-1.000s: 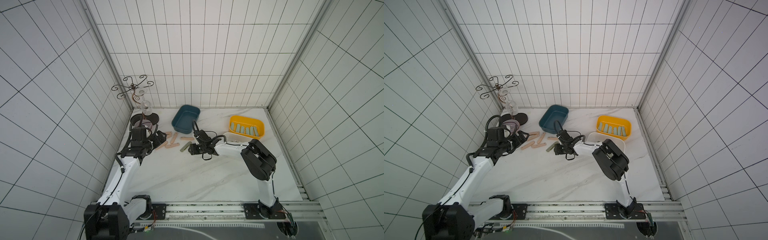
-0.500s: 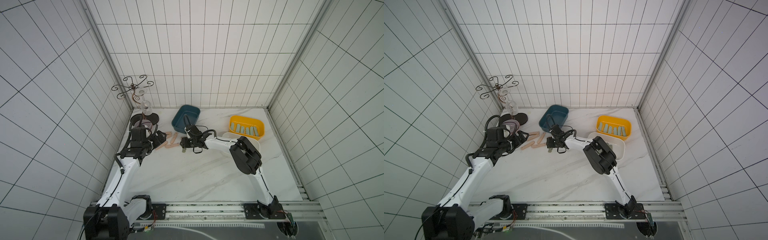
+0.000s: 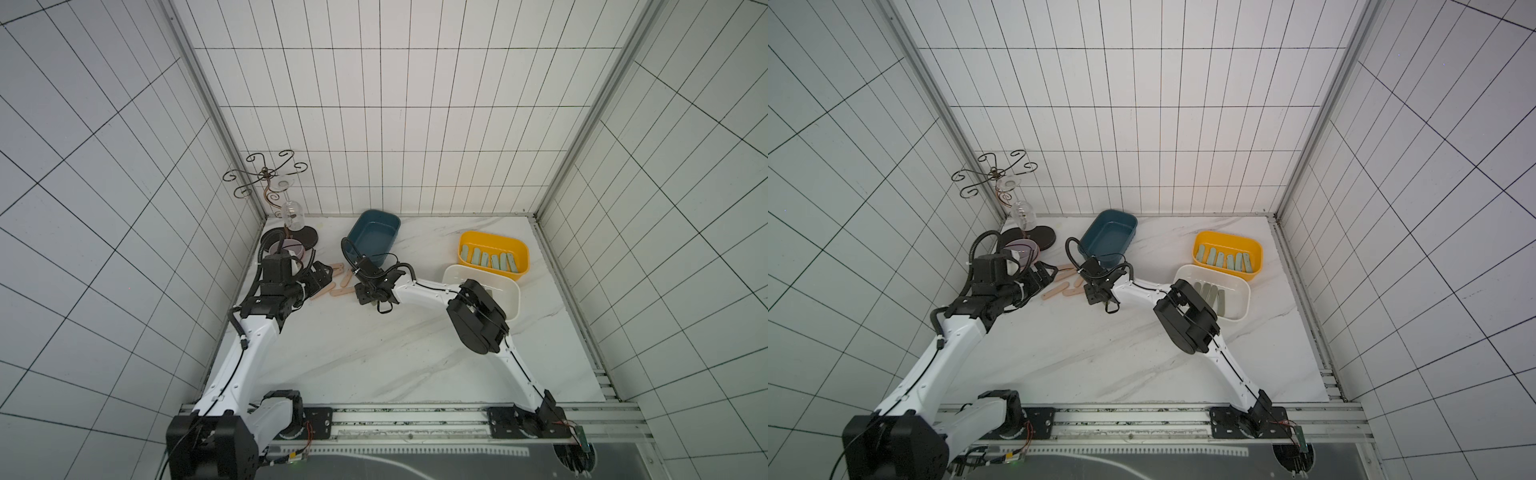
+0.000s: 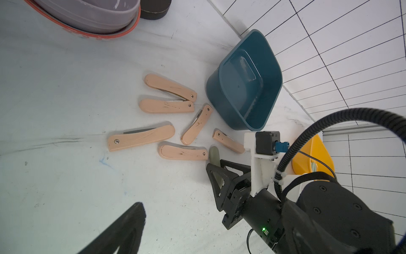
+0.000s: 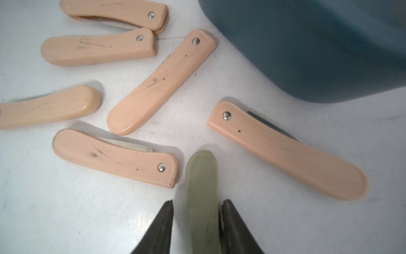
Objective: Place the fruit knives into the storage box by color
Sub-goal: Pick up the fruit knife from the center of the board.
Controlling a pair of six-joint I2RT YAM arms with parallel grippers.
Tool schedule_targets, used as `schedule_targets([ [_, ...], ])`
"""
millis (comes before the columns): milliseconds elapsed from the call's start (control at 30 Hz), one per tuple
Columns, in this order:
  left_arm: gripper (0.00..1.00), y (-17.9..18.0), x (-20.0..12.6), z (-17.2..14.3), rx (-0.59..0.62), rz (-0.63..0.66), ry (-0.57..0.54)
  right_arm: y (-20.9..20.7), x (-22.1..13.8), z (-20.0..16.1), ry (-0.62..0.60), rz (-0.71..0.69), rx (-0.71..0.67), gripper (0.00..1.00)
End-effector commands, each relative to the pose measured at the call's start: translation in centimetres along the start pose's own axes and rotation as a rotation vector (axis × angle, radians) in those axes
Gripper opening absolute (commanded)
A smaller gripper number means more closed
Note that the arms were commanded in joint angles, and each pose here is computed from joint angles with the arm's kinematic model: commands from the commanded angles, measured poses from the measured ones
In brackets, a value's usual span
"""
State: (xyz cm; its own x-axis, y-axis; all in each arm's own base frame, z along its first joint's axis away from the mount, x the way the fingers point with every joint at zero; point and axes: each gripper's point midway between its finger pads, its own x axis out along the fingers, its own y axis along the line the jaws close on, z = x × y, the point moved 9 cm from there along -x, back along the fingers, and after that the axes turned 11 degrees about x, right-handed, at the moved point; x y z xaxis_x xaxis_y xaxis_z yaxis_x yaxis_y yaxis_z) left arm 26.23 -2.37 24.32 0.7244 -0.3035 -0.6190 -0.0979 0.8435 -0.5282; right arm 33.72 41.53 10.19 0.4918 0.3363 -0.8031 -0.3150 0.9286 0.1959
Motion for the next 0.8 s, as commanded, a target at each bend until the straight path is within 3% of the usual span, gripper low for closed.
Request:
schedule_targets([
  [0, 0.97, 0.0, -0.3, -0.1, 0.002, 0.000, -0.013, -0.7, 1.6, -1.5, 0.073, -0.076, -0.060, 0.38],
  [200, 0.97, -0.1, -0.4, -0.1, -0.001, -0.003, -0.017, -0.6, 2.5, -2.3, 0.070, -0.114, -0.107, 0.37],
  [433, 0.97, -0.1, -0.5, 0.0, -0.003, -0.002, -0.022, -0.3, 2.4, -2.7, 0.050, -0.154, -0.152, 0.26],
  [767, 0.97, -0.4, -0.8, 0.1, -0.003, -0.013, -0.029, -0.2, -1.0, -1.6, 0.002, -0.100, -0.114, 0.18],
])
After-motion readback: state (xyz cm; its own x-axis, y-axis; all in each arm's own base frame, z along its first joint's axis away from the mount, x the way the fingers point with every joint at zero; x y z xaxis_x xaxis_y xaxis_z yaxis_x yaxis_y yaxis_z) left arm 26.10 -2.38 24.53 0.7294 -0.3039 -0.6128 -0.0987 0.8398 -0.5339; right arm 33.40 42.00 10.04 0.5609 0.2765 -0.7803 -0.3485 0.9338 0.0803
